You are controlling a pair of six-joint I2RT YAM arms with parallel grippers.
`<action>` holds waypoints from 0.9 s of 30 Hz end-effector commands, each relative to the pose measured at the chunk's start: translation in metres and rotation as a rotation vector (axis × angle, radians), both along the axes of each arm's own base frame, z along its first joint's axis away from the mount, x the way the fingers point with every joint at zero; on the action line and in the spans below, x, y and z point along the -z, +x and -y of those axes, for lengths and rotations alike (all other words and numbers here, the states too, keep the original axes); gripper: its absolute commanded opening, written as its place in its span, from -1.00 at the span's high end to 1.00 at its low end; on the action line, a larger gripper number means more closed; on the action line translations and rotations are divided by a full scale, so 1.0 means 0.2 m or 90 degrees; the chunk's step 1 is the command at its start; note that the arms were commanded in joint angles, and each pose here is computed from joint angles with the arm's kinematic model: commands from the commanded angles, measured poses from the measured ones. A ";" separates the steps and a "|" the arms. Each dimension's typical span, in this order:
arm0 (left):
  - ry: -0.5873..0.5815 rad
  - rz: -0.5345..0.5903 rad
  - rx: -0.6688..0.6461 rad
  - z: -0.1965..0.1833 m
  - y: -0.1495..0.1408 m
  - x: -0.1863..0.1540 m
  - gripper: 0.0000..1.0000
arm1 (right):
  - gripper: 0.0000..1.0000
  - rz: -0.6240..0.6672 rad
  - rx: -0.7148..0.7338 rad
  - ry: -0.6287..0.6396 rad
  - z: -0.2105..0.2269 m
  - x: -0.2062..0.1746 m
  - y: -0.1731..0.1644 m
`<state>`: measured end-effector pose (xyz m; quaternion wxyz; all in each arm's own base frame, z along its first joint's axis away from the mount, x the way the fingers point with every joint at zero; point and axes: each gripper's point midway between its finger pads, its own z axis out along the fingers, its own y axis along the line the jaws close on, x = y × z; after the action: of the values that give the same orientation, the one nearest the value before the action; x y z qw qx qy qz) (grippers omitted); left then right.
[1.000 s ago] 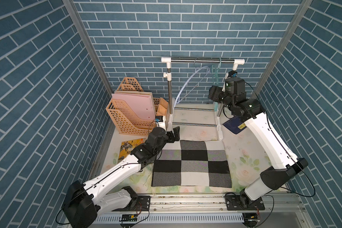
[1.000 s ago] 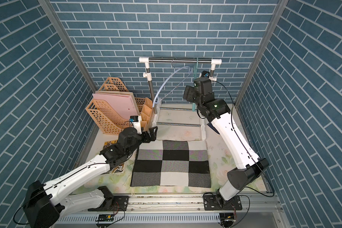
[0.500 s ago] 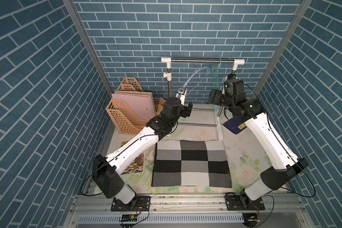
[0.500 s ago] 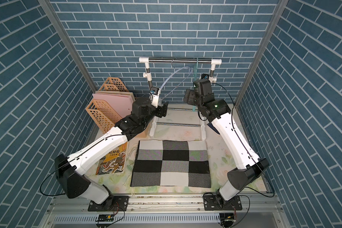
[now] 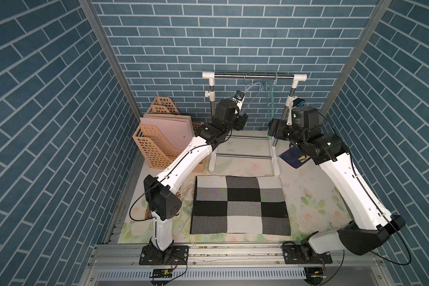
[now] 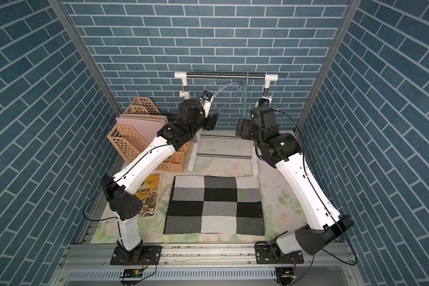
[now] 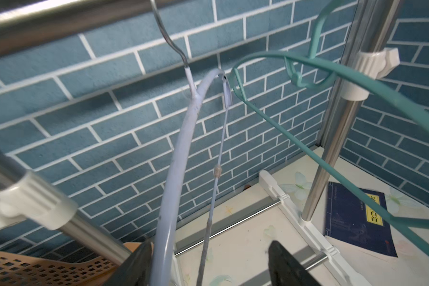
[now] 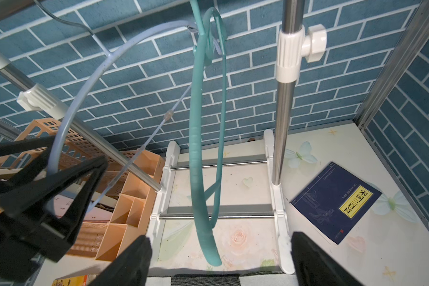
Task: Hang the scarf on the hanger
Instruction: Pick up the hanger from the clothesline.
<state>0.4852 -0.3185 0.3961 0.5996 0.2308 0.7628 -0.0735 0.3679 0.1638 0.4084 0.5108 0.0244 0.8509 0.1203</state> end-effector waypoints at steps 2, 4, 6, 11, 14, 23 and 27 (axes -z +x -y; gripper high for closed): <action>-0.010 -0.031 0.049 0.01 -0.01 -0.01 -0.32 | -0.84 0.021 -0.013 0.007 0.01 -0.04 -0.03; -0.020 -0.031 0.065 0.02 -0.02 -0.02 -0.21 | -0.84 0.024 -0.011 0.008 0.02 -0.04 -0.04; -0.025 -0.029 0.073 0.03 -0.03 -0.04 -0.09 | -0.84 0.027 -0.010 0.008 0.02 -0.04 -0.04; -0.037 -0.027 0.097 0.05 -0.05 -0.06 0.34 | -0.85 0.028 -0.010 0.009 0.01 -0.03 -0.03; -0.038 -0.026 0.098 0.05 -0.06 -0.07 0.56 | -0.85 0.028 -0.011 0.011 0.01 -0.03 -0.03; -0.065 -0.004 0.103 0.04 -0.10 -0.16 1.00 | -0.85 0.037 -0.006 0.014 0.03 -0.05 -0.04; -0.095 0.028 0.119 0.02 -0.16 -0.28 1.00 | -0.85 0.044 -0.002 0.016 0.04 -0.07 -0.05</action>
<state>0.4801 -0.3207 0.4032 0.5829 0.2457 0.7608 -0.1453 0.3631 0.1610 0.4078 0.5201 0.0258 0.8438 0.1298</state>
